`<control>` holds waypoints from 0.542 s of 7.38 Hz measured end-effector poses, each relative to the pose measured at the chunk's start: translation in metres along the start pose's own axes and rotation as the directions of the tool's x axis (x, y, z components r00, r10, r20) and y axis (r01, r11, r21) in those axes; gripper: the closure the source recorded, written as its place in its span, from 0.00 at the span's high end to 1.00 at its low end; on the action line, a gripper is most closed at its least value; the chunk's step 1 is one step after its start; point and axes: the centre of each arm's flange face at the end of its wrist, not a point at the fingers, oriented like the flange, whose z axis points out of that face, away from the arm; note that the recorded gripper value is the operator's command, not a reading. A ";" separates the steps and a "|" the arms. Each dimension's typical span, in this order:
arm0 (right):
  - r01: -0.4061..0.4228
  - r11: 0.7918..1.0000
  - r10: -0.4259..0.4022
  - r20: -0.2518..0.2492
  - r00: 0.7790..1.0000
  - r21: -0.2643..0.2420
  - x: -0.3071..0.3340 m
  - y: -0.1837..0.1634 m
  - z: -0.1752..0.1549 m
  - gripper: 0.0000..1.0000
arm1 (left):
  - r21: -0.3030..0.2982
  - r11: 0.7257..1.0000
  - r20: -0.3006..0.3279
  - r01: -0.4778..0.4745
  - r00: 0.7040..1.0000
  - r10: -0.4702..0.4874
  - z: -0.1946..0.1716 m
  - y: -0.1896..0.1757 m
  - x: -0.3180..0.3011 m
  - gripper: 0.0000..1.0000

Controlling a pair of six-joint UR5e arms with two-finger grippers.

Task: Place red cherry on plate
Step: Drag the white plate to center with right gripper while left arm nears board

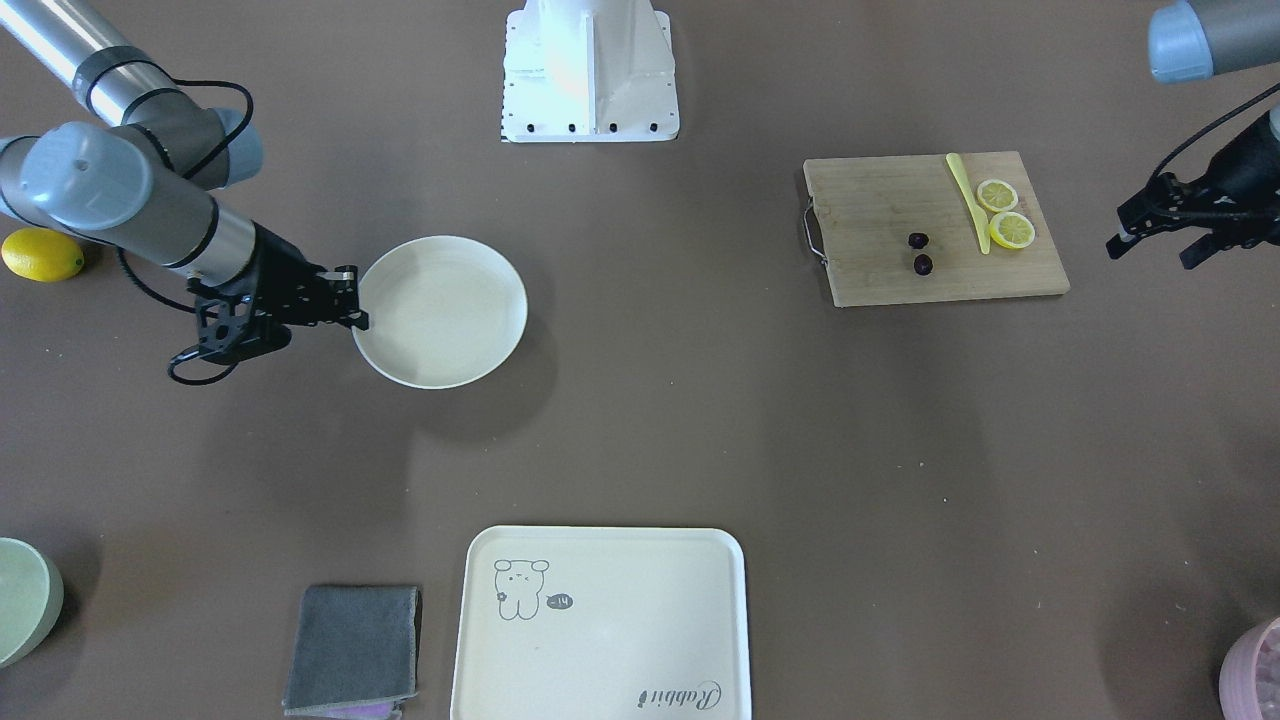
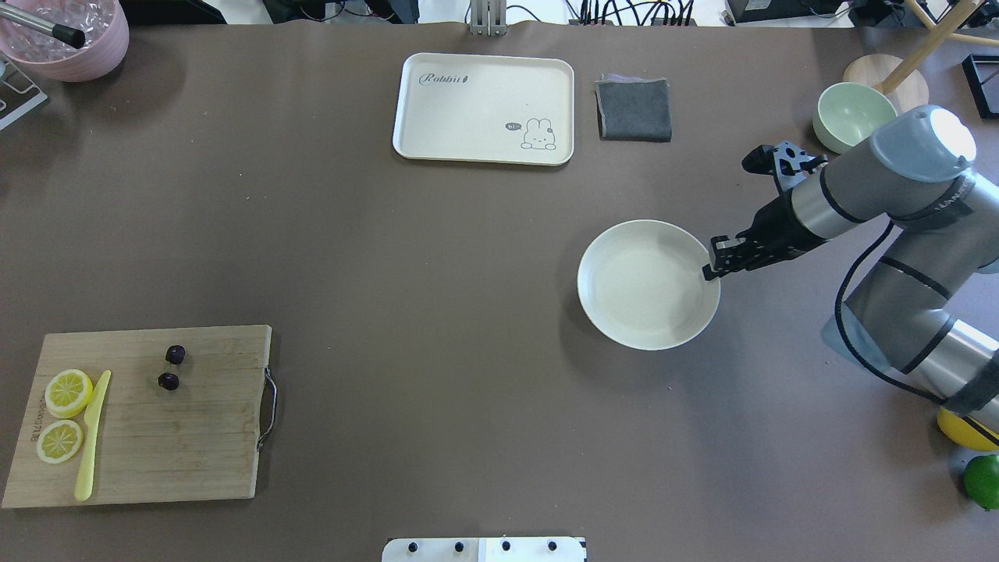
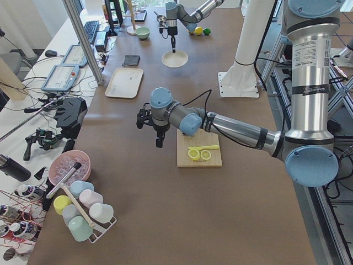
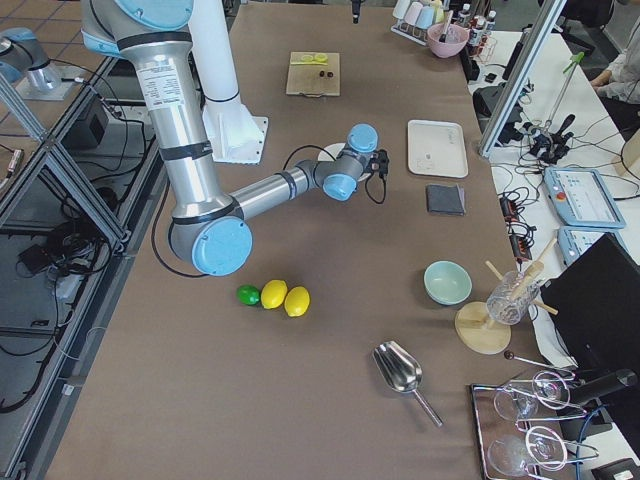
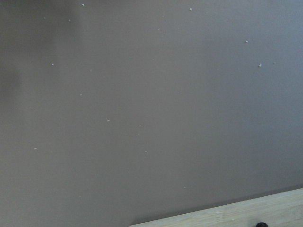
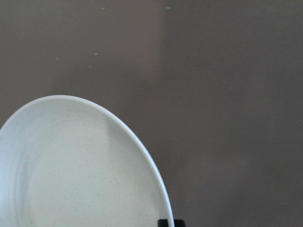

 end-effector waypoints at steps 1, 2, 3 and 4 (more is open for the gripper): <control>-0.030 1.000 0.030 0.022 0.999 -0.003 -0.043 0.013 0.021 0.00 | 0.000 1.000 0.010 0.014 1.000 -0.014 0.023 0.010 0.020 0.98; -0.040 0.999 0.040 0.028 0.999 0.002 -0.079 0.033 0.049 0.00 | -0.008 1.000 0.022 0.015 1.000 -0.015 0.043 0.019 0.037 0.97; -0.042 0.999 0.042 0.028 0.999 0.012 -0.106 0.052 0.074 0.00 | -0.024 1.000 0.028 0.018 0.999 -0.017 0.059 0.027 0.051 0.97; -0.047 0.999 0.046 0.027 0.999 0.015 -0.124 0.067 0.091 0.00 | -0.037 0.999 0.040 0.021 0.999 -0.020 0.077 0.037 0.067 0.97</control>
